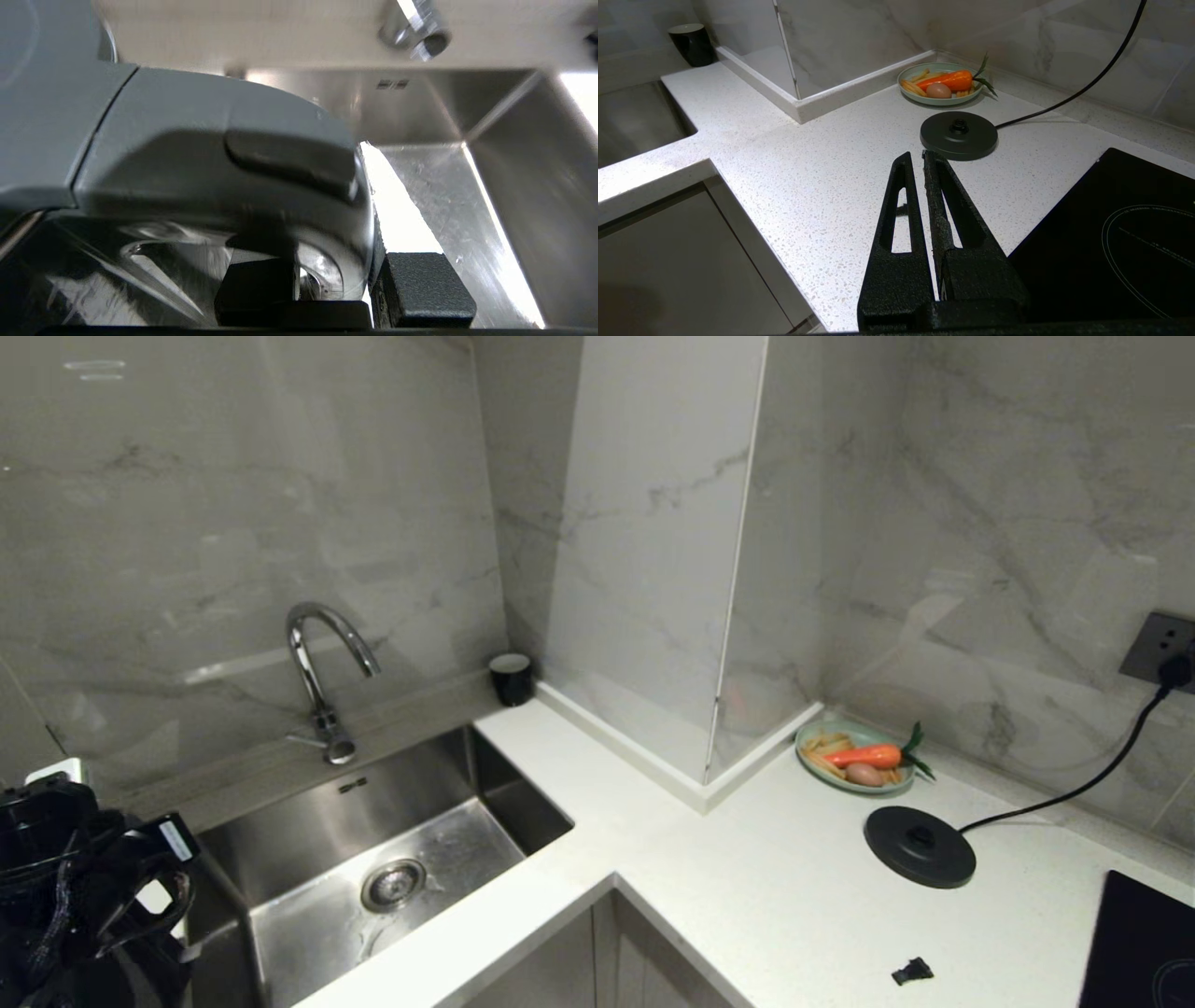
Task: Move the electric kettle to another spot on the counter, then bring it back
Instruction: Grab the kettle
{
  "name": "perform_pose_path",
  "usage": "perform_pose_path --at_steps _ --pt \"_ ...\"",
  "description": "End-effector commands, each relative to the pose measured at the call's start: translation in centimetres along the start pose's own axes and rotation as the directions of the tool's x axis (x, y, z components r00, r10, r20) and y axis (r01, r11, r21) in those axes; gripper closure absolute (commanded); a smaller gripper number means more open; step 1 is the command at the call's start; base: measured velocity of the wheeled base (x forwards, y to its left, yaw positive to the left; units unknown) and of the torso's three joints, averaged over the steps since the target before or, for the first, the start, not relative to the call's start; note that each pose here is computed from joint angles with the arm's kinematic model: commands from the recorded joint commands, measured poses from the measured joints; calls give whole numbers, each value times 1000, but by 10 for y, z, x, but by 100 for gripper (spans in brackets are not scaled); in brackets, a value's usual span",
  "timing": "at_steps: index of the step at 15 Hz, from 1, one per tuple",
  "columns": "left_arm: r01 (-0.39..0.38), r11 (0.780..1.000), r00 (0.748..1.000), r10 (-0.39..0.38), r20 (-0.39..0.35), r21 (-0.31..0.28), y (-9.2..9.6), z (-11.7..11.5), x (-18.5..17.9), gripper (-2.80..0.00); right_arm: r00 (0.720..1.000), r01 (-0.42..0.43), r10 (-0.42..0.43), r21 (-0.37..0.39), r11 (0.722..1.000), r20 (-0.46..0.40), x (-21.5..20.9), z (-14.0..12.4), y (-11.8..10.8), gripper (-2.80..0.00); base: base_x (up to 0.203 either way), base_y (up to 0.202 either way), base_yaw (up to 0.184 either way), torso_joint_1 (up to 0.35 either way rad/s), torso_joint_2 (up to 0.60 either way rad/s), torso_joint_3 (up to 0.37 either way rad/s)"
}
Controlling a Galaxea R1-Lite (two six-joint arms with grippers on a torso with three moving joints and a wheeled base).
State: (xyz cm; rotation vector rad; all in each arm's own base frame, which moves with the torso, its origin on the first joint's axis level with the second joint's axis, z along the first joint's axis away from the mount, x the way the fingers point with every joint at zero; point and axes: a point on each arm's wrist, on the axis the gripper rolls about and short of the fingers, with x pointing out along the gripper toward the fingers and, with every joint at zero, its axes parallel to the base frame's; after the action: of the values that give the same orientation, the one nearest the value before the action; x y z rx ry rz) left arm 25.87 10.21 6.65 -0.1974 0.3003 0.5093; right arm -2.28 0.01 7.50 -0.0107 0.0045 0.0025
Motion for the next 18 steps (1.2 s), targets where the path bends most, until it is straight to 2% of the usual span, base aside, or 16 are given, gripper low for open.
perform_pose_path --at_steps 1,4,9,11,18 --pt "30 999 995 -32 95 19 -7 22 -16 0 1000 -1 1 0 1000 0 0 0 0 0 0 0 0 0 0 0" --pt "75 996 988 -80 135 45 -18 37 -35 0 1000 -1 1 0 1000 0 0 0 0 0 0 0 0 0 0 0" --pt "152 985 982 -159 105 76 -37 57 -67 0 1000 -1 1 0 1000 0 0 0 0 0 0 0 0 0 0 0" --pt "183 979 976 -192 99 87 -44 58 -75 0 1000 -1 1 0 1000 0 0 0 0 0 0 0 0 0 0 0" --pt "185 979 977 -193 88 89 -43 55 -76 0 1000 -1 1 0 1000 0 0 0 0 0 0 0 0 0 0 0"
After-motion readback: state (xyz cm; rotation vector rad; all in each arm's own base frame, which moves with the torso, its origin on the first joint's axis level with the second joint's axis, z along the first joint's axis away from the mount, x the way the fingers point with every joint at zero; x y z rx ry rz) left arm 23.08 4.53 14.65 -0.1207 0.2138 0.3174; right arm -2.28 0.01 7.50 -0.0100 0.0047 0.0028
